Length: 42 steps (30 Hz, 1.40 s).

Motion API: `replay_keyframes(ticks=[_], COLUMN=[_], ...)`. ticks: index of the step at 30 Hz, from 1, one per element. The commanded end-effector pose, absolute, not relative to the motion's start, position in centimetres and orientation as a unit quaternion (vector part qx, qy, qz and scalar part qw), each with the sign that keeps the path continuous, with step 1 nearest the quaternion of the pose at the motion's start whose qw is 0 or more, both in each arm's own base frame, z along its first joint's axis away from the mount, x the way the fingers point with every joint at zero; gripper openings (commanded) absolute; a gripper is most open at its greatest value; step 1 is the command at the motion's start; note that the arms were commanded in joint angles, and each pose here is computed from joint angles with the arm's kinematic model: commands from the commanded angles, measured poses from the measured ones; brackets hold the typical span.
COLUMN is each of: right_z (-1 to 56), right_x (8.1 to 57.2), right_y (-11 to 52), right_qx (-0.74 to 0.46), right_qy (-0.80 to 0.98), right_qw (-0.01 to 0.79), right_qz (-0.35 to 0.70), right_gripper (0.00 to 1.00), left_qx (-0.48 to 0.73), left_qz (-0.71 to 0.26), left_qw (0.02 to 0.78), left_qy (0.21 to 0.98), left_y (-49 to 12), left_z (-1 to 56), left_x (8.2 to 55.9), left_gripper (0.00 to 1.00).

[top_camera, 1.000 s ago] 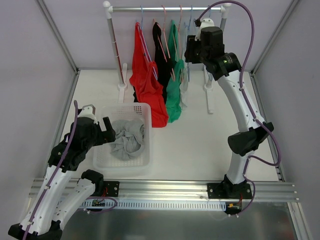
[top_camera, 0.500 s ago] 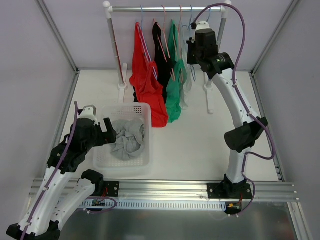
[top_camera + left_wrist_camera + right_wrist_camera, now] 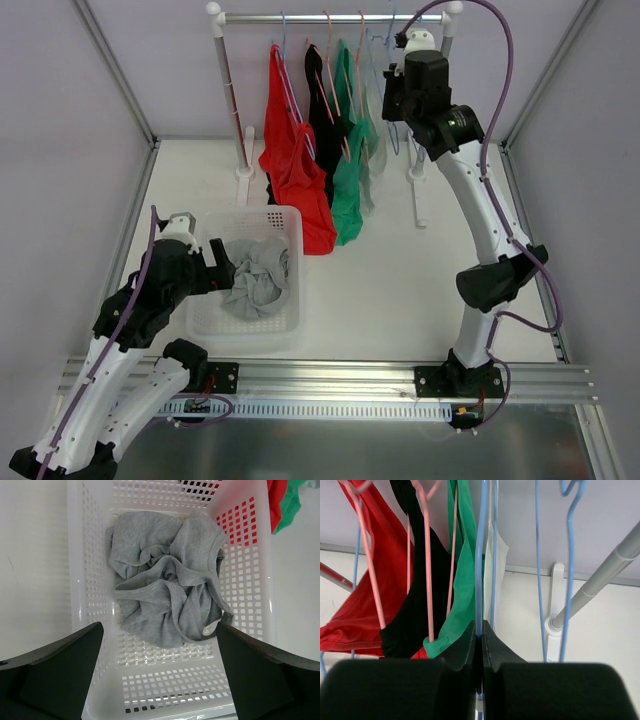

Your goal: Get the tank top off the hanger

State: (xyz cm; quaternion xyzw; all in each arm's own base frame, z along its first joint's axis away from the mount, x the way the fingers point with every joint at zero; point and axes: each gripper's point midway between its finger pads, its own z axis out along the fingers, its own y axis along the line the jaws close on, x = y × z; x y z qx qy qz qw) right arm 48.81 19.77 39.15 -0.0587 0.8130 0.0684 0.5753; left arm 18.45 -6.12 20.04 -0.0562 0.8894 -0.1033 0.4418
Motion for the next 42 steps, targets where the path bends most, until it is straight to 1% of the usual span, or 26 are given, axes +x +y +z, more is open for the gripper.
replay_keyframes(ticks=[1, 4, 8, 10, 11, 14, 15, 18, 19, 20, 21, 22, 23, 24, 25, 27, 28, 30, 31, 32, 33, 34, 37, 39, 41, 42], right_z=[48.6, 48.9, 50.0, 48.9, 49.6, 48.6, 49.4, 48.4, 49.4, 47.8, 47.5, 48.0, 46.3, 45.9, 46.5, 44.9, 45.0, 43.4, 42.7, 42.7, 41.7, 41.0, 40.0, 39.4, 39.4, 39.0], right_x=[46.1, 45.1, 42.1, 41.1, 39.9, 37.9, 36.3, 34.0, 31.8, 31.2, 30.3, 27.8, 27.1, 26.2, 23.9, 22.2, 20.0, 18.4, 17.1, 15.4, 14.7, 13.7, 10.9, 9.0, 7.9, 7.0], right_y=[17.9, 17.7, 17.3, 17.3, 16.8, 16.4, 15.9, 15.3, 15.0, 15.1, 14.8, 14.4, 14.2, 13.8, 12.7, 11.8, 10.8, 10.4, 10.6, 10.2, 10.2, 10.3, 9.4, 8.6, 8.0, 7.5], right_qx=[-0.034, -0.033, -0.044, -0.054, -0.054, -0.070, -0.075, -0.088, -0.100, -0.109, -0.111, -0.123, -0.125, -0.124, -0.121, -0.118, -0.116, -0.118, -0.129, -0.134, -0.136, -0.140, -0.138, -0.134, -0.128, -0.127], right_qy=[0.738, 0.738, 0.735, 0.745, 0.741, 0.753, 0.747, 0.758, 0.745, 0.755, 0.756, 0.746, 0.757, 0.757, 0.745, 0.752, 0.747, 0.754, 0.756, 0.746, 0.752, 0.756, 0.755, 0.754, 0.753, 0.755], right_qw=[0.666, 0.665, 0.663, 0.650, 0.653, 0.636, 0.642, 0.626, 0.635, 0.621, 0.619, 0.623, 0.610, 0.610, 0.624, 0.616, 0.623, 0.611, 0.600, 0.607, 0.597, 0.586, 0.582, 0.582, 0.584, 0.582], right_qz=[0.101, 0.111, 0.136, 0.142, 0.145, 0.150, 0.158, 0.161, 0.177, 0.179, 0.181, 0.200, 0.199, 0.201, 0.204, 0.201, 0.204, 0.211, 0.227, 0.238, 0.244, 0.256, 0.268, 0.273, 0.275, 0.274], right_gripper=[0.00, 0.01, 0.00, 0.00, 0.00, 0.00, 0.00, 0.00, 0.00, 0.00, 0.00, 0.00, 0.00, 0.00, 0.00, 0.00, 0.00, 0.00, 0.00, 0.00, 0.00, 0.00, 0.00, 0.00, 0.00, 0.00], left_qx=[-0.055, -0.054, -0.054, -0.052, -0.052, -0.049, -0.049, -0.047, -0.046, -0.045, -0.042, -0.041, -0.039, -0.035, -0.032, -0.025, -0.024, -0.015, -0.004, 0.004, 0.013, 0.031, 0.046, 0.075, 0.099, 0.127], left_qz=[-0.113, -0.117, -0.121, -0.122, -0.122, -0.124, -0.125, -0.127, -0.126, -0.128, -0.130, -0.132, -0.132, -0.136, -0.138, -0.145, -0.147, -0.155, -0.171, -0.179, -0.187, -0.215, -0.267, -0.341, -0.389, -0.411], left_qw=[0.452, 0.459, 0.465, 0.466, 0.467, 0.467, 0.467, 0.467, 0.466, 0.466, 0.465, 0.465, 0.463, 0.462, 0.461, 0.461, 0.463, 0.464, 0.467, 0.467, 0.466, 0.465, 0.459, 0.459, 0.463, 0.467], left_qy=[0.883, 0.879, 0.875, 0.875, 0.874, 0.874, 0.874, 0.874, 0.874, 0.875, 0.875, 0.875, 0.876, 0.876, 0.876, 0.875, 0.874, 0.872, 0.868, 0.866, 0.865, 0.858, 0.846, 0.817, 0.790, 0.773], left_y=[-6.5, -6.4, -6.4, -6.5, -6.5, -6.6, -6.6, -6.6, -6.7, -6.7, -6.9, -6.9, -7.0, -7.2, -7.3, -7.6, -7.7, -8.0, -8.6, -9.0, -9.3, -10.5, -12.6, -15.3, -17.6, -19.1], left_z=[20.5, 20.8, 21.1, 21.1, 21.2, 21.2, 21.2, 21.3, 21.2, 21.2, 21.2, 21.2, 21.2, 21.2, 21.2, 21.3, 21.4, 21.6, 22.1, 22.2, 22.4, 23.0, 24.6, 27.4, 29.8, 31.7], left_x=[18.6, 18.5, 18.3, 18.3, 18.4, 18.4, 18.4, 18.3, 18.3, 18.3, 18.3, 18.3, 18.4, 18.4, 18.4, 18.3, 18.3, 18.2, 18.2, 18.2, 18.2, 18.0, 18.1, 17.7, 18.1, 17.3], left_gripper=[0.99, 0.99, 0.99, 0.99, 0.99, 0.99, 0.99, 0.99, 0.99, 0.99, 0.99, 0.99, 0.99, 0.99, 0.99, 0.99, 0.99, 0.99, 0.99, 0.99, 0.99, 0.99, 0.99, 0.99, 0.99, 0.99])
